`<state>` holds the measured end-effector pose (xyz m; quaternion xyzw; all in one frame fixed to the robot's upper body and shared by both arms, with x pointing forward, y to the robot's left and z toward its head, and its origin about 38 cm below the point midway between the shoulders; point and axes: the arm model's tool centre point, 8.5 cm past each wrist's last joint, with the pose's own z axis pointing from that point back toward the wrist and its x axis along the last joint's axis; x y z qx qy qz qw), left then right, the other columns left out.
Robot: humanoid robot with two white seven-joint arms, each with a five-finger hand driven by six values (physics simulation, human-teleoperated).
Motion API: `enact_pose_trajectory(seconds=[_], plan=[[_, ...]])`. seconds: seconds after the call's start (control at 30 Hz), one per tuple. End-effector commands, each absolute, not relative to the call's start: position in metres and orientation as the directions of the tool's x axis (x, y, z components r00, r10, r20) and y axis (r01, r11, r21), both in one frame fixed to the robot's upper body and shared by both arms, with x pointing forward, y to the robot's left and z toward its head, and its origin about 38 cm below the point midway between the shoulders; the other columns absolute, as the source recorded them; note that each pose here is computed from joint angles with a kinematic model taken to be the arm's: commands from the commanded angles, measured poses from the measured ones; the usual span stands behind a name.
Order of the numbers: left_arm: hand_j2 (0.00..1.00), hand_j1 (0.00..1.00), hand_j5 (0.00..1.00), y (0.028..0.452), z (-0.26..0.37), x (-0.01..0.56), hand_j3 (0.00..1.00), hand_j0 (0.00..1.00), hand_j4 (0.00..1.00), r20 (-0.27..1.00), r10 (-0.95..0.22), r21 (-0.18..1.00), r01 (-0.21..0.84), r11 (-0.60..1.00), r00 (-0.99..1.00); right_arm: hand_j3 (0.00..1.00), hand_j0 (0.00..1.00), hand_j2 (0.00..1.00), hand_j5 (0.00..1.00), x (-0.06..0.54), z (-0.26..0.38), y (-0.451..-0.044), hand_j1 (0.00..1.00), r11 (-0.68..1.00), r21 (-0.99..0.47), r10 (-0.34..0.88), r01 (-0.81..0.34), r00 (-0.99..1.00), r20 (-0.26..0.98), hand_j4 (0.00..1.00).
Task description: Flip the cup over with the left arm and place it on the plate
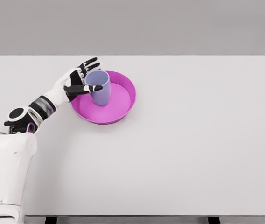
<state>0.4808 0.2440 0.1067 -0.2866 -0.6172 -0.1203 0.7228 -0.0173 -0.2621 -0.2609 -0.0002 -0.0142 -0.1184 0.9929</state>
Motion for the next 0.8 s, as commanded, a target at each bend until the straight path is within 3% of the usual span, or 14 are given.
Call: enact_pose_trajectory(seconds=[0.0, 0.77], plan=[[1.00, 1.00, 1.00, 0.245, 0.110, 0.481, 1.00, 1.00, 1.00, 0.962, 0.186, -0.266, 0.529, 0.806, 0.201, 1.00, 1.00, 1.00, 1.00, -0.017, -0.261, -0.262, 1.00, 0.972, 0.003, -0.235, 0.235, 0.972, 0.027, 1.00], [1.00, 1.00, 1.00, 0.259, 0.126, 0.476, 1.00, 1.00, 1.00, 0.980, 0.170, -0.200, 0.535, 0.821, 0.105, 1.00, 1.00, 1.00, 1.00, -0.016, -0.261, -0.262, 1.00, 0.972, 0.003, -0.235, 0.235, 0.971, 0.030, 1.00]])
